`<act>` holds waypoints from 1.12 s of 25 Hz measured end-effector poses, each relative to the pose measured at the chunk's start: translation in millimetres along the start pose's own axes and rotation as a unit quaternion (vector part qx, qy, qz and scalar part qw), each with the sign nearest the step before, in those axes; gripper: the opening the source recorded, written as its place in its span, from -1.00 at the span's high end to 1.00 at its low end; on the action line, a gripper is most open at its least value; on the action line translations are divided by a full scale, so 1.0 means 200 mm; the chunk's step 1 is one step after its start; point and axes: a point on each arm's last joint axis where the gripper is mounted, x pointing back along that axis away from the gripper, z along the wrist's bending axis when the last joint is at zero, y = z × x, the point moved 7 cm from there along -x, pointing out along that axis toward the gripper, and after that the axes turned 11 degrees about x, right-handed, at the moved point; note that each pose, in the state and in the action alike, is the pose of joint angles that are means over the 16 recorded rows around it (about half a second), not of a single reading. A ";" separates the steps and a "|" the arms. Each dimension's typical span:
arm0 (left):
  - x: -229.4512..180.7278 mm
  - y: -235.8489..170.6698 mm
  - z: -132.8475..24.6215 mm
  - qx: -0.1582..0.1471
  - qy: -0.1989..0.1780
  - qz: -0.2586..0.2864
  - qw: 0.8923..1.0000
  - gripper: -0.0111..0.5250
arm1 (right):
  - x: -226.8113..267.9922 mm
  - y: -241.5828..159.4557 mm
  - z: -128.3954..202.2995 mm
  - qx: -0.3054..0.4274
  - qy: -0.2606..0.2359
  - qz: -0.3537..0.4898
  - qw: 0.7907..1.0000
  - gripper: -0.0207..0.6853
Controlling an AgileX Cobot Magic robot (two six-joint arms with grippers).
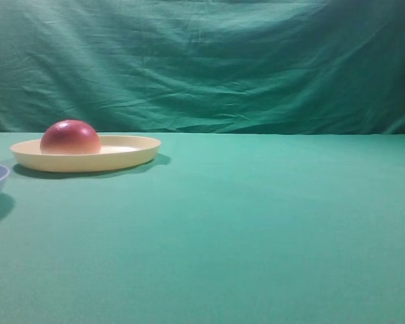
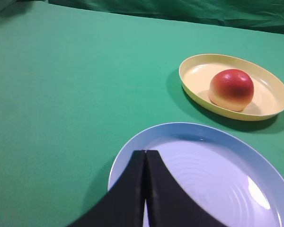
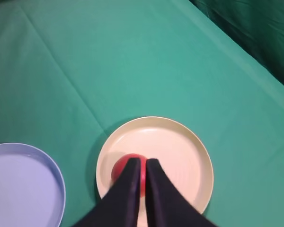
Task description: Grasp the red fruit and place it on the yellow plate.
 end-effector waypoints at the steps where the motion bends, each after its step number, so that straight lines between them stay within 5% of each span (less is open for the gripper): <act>1: 0.00 0.00 0.00 0.000 0.000 0.000 1.000 0.96 | 0.06 0.01 0.00 -0.004 -0.001 -0.002 1.000 0.87; 12: 0.00 0.00 0.00 0.000 0.000 0.000 1.000 0.96 | 0.75 -0.07 0.04 -0.020 -0.027 -0.046 0.998 0.94; 28: 0.00 0.00 0.00 0.000 0.000 0.000 1.000 0.96 | 1.35 -0.68 0.23 -0.052 -0.054 -0.007 0.997 0.94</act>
